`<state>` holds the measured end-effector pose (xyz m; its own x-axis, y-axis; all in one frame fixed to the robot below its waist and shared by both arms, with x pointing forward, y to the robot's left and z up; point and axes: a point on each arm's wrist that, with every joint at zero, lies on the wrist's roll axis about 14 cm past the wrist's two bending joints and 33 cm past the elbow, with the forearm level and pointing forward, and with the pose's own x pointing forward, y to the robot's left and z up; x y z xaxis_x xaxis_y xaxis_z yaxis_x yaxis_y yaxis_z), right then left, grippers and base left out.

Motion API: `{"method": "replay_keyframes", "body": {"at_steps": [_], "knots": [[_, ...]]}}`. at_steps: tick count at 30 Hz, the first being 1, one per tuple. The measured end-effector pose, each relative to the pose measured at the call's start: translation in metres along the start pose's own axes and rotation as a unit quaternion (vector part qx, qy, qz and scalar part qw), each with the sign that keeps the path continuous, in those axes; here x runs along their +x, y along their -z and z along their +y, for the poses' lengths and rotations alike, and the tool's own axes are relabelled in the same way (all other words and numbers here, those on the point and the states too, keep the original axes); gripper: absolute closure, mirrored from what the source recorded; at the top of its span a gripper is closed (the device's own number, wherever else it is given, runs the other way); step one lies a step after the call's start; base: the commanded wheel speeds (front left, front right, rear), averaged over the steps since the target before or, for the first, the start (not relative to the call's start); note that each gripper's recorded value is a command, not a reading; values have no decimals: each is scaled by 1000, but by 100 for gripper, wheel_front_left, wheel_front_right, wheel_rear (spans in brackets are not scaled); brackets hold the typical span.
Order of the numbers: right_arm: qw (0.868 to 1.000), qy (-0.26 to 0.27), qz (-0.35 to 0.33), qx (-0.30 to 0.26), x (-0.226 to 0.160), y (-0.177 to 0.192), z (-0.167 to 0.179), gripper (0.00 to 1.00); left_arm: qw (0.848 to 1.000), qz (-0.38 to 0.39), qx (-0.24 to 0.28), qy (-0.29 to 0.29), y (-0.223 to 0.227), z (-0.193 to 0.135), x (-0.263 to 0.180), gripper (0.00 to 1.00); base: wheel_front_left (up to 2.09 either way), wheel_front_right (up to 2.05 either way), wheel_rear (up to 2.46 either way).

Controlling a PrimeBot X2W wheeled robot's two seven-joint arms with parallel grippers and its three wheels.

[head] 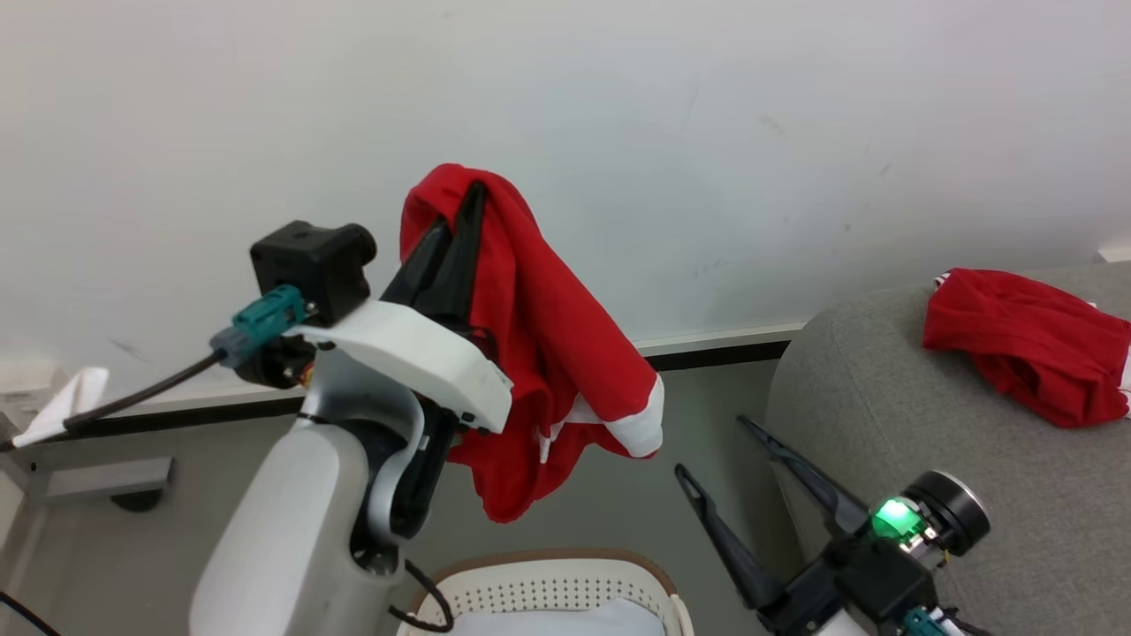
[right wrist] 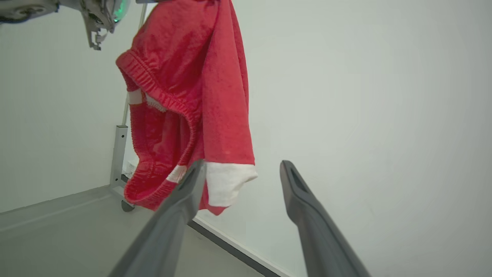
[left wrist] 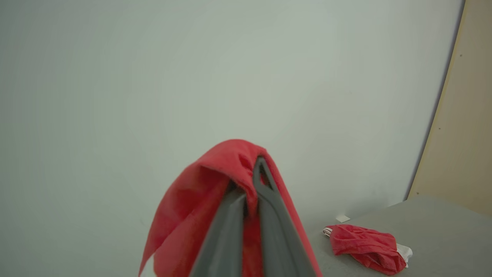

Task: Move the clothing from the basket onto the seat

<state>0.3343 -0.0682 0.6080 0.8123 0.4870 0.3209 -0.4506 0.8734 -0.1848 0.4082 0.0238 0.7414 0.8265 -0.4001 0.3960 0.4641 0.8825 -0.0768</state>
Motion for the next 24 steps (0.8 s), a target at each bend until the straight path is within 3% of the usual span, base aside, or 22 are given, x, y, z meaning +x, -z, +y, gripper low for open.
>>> {"method": "replay_keyframes", "body": {"at_steps": [9, 18, 24], "knots": [[996, -77, -12, -35, 48, -9, 28, 0, 1000, 6, -2, 5, 4, -3, -2, 100, 0, 0, 0], [992, -105, -20, -66, 94, -16, 35, 0, 1000, 9, 1, 18, 4, -13, -4, 100, 0, 0, 0], [990, -107, 10, -96, 108, -2, 27, 0, 1000, 10, -4, 30, 2, -22, -7, 100, 0, 0, 0]]}}
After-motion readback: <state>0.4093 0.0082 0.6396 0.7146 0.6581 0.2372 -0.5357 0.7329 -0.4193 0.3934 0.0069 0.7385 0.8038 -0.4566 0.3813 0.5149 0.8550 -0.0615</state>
